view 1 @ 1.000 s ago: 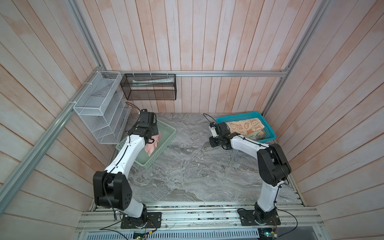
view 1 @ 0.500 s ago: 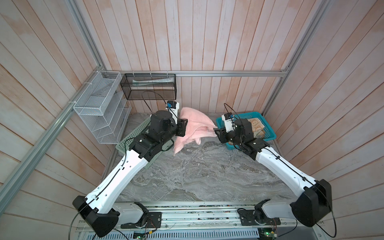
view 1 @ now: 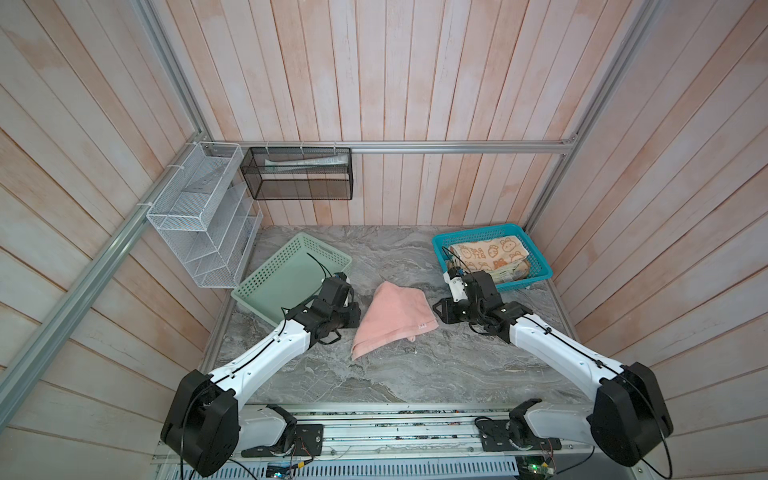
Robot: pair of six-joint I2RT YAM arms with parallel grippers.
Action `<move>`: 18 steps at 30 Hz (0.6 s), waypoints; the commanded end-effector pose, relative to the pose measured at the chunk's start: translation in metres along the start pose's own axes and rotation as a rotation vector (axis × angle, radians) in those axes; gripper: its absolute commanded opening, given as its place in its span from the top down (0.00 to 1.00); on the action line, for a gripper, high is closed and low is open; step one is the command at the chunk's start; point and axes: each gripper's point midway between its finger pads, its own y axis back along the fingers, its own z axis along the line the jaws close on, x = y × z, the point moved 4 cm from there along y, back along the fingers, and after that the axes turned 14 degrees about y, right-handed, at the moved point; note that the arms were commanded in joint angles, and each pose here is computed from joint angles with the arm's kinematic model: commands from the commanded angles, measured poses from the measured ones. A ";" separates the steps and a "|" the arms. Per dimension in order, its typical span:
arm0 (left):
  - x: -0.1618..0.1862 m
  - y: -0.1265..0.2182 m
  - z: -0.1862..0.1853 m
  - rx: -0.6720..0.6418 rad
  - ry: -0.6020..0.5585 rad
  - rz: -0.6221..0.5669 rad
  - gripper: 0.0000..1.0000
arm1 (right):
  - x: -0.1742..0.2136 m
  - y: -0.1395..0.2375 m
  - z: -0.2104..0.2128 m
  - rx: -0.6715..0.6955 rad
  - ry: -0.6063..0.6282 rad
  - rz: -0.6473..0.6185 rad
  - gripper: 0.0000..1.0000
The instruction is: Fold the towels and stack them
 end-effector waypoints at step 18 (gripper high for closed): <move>0.064 -0.030 0.028 0.053 0.046 0.060 0.47 | 0.022 -0.080 -0.011 0.010 -0.099 0.199 0.48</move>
